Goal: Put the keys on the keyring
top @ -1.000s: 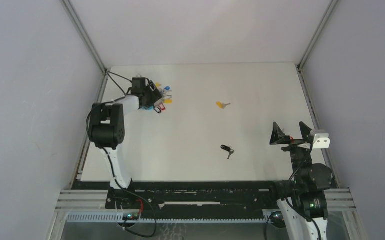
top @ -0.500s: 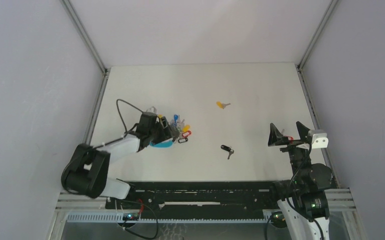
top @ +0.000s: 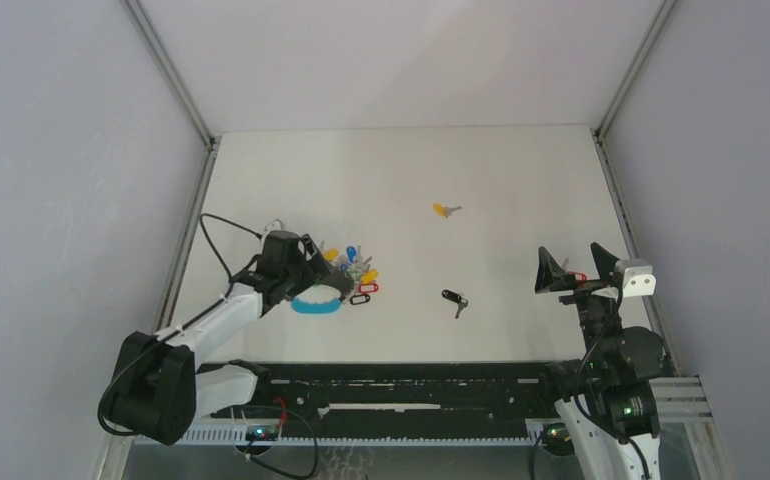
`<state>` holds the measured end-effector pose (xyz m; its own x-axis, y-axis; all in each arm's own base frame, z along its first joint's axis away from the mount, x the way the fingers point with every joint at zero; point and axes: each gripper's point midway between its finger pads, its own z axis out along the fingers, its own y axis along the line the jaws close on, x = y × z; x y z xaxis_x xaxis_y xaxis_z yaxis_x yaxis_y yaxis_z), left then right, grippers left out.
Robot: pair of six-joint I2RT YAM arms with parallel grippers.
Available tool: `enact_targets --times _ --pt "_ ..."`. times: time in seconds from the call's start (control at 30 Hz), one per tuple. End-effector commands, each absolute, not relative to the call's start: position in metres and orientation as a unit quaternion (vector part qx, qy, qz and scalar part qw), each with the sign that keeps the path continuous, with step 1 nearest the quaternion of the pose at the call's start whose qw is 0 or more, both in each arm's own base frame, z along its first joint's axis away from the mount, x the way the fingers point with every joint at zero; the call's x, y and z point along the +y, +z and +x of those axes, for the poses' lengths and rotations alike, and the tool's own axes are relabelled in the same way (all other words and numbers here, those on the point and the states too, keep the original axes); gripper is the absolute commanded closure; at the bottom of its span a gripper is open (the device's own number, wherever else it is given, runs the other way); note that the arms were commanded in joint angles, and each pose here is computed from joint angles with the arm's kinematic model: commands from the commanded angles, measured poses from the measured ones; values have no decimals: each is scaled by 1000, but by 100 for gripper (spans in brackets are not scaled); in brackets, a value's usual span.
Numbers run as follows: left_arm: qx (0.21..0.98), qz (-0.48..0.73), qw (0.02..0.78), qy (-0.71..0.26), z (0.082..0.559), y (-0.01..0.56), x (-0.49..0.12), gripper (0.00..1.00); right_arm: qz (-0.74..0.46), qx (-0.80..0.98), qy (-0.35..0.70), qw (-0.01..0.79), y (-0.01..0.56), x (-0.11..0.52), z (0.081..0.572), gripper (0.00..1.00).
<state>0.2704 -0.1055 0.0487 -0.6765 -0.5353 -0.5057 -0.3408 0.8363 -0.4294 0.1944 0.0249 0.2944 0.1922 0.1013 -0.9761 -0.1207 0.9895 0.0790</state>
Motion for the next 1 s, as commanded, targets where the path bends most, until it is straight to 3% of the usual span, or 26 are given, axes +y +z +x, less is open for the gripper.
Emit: enact_targets --times 0.0,0.37,0.57,0.83,0.97 --pt "866 -313 342 -188 309 82 -118 14 -5 585 79 807 318 22 174 0" --pt "896 -349 244 -125 311 19 -122 14 0 588 75 805 317 20 174 0" --pt "942 -218 245 -71 336 9 -130 16 0 586 76 807 318 20 174 0" --pt "955 72 262 -117 347 33 -232 17 1 588 74 805 316 19 174 0" --pt "948 46 299 -101 348 63 -221 16 -1 589 75 804 316 20 175 0"
